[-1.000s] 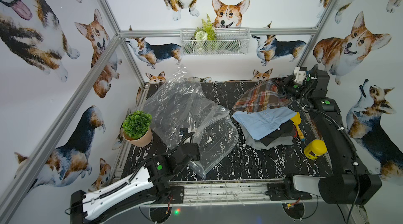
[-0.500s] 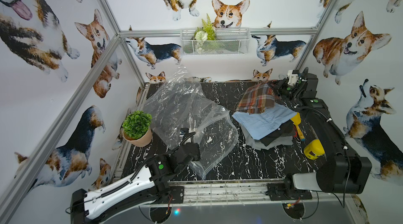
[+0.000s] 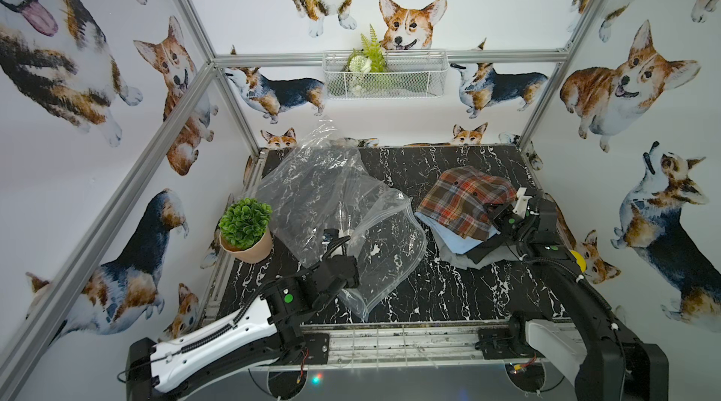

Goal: Take the shirt out of the vacuum bag
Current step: Place the shirt at the center of the board.

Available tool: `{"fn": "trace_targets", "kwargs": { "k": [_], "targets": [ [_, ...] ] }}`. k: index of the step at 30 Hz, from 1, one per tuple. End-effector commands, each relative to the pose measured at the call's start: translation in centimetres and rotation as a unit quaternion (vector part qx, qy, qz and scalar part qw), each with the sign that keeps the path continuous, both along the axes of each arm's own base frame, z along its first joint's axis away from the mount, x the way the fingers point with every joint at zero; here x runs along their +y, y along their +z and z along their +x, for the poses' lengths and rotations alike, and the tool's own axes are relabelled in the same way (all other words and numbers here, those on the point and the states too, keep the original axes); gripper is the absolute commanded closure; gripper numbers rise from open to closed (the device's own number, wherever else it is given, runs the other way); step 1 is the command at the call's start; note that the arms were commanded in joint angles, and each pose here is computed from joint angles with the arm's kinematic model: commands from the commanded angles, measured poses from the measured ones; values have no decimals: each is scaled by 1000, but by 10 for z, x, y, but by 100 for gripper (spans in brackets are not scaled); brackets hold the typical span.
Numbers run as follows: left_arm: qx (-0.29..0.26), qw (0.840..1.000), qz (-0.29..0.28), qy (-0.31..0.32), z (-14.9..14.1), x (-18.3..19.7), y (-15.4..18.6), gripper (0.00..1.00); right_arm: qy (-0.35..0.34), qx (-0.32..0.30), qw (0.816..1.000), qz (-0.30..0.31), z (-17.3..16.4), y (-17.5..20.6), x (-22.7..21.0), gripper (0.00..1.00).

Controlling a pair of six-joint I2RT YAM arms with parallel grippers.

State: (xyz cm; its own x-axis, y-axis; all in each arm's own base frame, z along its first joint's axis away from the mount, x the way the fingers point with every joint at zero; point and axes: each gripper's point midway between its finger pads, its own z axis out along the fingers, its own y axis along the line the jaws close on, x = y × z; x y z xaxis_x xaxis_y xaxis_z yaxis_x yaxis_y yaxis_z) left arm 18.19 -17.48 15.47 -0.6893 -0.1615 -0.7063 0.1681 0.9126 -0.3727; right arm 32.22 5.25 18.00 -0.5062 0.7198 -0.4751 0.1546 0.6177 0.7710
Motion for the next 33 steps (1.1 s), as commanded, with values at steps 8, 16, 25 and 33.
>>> {"fn": "trace_targets", "kwargs": {
  "k": [8,16,25,33],
  "targets": [
    [-1,1000,-6,-11,-2,-2,13,100,-21,31,999,-18,-3,-6,-23,88],
    [0,1000,-6,-12,-6,4,14,100,-20,25,999,3,-8,6,-20,38],
    [-5,1000,10,-7,-5,9,14,20,-46,-12,999,-27,-37,56,-28,25],
    [-18,1000,11,-6,1,5,23,0,-49,-15,998,-20,-57,75,-26,0]
  ]
}}
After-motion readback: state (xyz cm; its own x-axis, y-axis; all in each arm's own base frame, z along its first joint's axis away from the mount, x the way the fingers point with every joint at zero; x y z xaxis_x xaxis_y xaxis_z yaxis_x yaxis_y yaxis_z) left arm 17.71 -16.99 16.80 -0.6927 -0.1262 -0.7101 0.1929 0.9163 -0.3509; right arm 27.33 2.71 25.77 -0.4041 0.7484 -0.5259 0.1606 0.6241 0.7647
